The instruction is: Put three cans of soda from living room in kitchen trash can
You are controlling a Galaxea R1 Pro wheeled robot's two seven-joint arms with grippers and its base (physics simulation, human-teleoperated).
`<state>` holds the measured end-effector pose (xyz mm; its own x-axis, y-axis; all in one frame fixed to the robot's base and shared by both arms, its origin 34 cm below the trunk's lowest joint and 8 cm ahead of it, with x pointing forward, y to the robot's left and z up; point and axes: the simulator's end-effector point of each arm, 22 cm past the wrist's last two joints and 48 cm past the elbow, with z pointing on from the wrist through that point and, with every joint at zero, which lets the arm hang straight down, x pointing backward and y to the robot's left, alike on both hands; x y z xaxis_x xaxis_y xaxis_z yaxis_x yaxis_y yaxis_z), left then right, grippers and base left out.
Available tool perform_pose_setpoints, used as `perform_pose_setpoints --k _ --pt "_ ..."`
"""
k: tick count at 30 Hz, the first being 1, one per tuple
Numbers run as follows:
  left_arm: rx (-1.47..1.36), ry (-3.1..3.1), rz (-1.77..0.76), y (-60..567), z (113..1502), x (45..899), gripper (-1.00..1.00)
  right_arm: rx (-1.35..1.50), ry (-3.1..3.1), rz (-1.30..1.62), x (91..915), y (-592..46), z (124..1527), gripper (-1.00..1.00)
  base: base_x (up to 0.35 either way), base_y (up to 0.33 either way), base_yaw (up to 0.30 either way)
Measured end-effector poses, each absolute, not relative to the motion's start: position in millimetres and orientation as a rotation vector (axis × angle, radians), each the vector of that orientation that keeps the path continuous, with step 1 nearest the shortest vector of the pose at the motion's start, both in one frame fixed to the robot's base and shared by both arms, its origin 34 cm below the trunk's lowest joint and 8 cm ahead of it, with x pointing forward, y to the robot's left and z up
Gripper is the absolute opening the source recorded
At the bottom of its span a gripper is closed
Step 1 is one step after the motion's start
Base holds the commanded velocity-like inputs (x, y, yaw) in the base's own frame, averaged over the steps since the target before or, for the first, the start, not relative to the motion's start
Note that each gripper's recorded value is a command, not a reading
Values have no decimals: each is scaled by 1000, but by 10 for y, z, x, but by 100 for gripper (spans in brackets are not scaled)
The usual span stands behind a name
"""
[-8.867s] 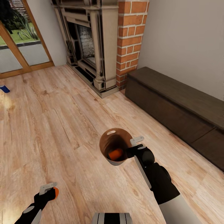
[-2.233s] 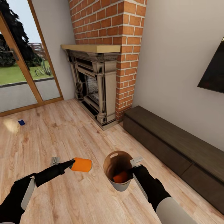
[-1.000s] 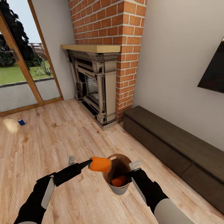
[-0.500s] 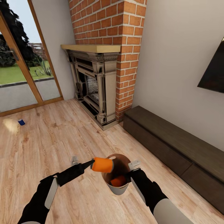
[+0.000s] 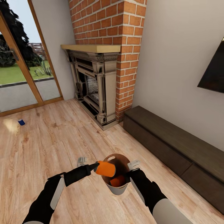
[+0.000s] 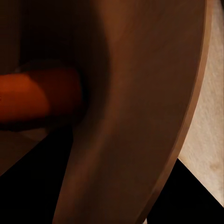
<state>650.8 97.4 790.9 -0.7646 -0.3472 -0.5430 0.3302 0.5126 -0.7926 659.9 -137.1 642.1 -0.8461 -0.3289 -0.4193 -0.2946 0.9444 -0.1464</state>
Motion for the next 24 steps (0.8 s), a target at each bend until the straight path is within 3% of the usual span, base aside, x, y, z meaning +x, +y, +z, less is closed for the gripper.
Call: perform_pose_setpoints --k 21,22,24 --pt "9 2093 -1296 643 7905 6469 -100 -449 2647 -98 6598 -1320 6430 -100 0 0 0" --pt "9 2092 -1297 638 7907 6469 100 -449 2647 -97 6598 -1320 6430 -100 0 0 0" --pt "11 2091 -1298 629 7907 6467 100 -449 2647 -98 6598 -1321 6430 -100 0 0 0"
